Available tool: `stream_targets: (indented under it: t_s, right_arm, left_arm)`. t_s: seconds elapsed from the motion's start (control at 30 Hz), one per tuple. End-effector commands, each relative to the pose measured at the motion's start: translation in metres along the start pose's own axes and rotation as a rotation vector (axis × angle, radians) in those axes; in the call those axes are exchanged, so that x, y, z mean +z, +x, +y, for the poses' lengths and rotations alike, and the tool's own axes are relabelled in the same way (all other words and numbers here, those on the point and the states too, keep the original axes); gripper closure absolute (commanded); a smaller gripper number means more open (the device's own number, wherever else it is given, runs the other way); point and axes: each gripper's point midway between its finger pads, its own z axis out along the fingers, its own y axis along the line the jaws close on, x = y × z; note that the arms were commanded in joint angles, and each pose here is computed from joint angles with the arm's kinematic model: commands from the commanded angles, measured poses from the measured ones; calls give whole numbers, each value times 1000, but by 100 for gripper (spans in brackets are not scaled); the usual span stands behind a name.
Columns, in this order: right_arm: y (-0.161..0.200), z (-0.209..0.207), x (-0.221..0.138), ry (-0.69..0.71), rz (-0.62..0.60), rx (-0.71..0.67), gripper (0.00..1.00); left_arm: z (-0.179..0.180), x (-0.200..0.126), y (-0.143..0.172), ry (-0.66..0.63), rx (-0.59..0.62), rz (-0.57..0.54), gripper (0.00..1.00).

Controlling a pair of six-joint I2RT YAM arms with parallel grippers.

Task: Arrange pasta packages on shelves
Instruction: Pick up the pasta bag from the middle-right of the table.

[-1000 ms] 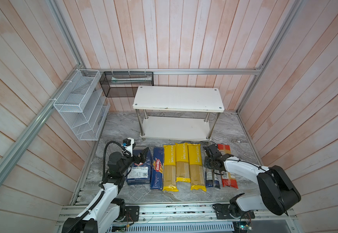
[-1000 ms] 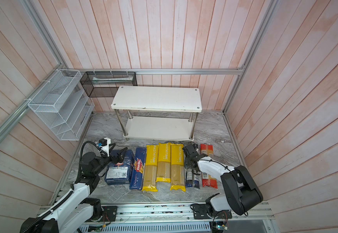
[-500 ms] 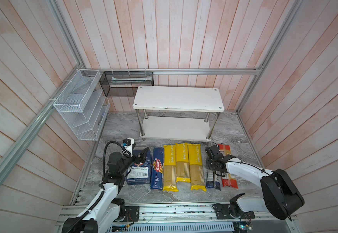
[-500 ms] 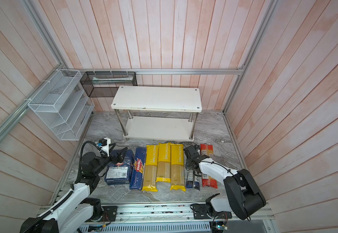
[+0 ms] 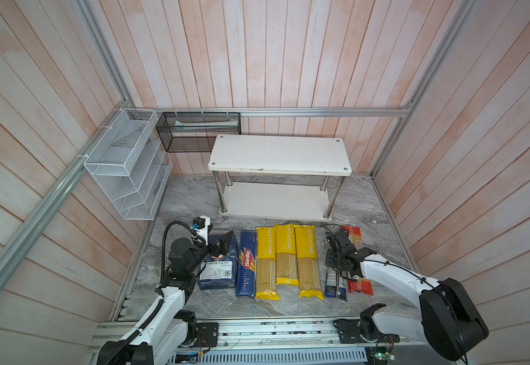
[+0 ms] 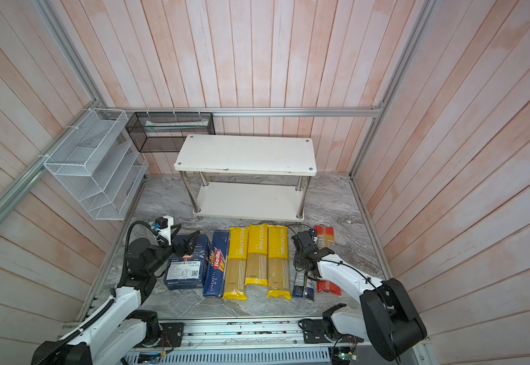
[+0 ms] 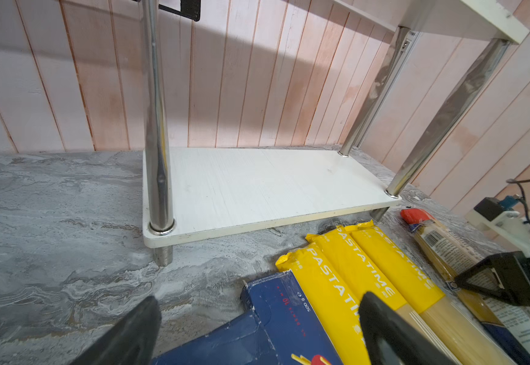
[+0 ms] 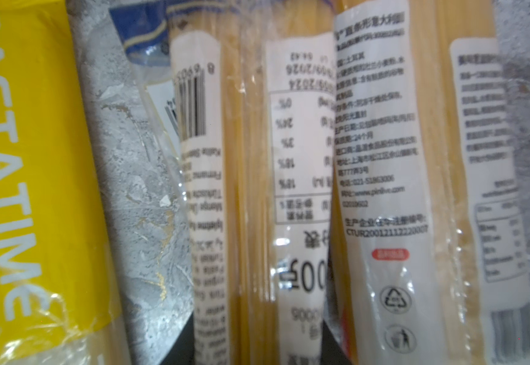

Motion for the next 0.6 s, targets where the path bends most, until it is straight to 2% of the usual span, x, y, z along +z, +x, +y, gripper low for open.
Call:
stream_targets:
  t_s: [0.0,0.57]
  right_arm:
    - [-16,2,-8,-27,-61,40,83]
    - [-56,20,-34,-189,-154,77,96]
  left_arm:
    - [0,-3,0,-2,3,-17,0]
    - [0,-1,0,-1,0,-10,0]
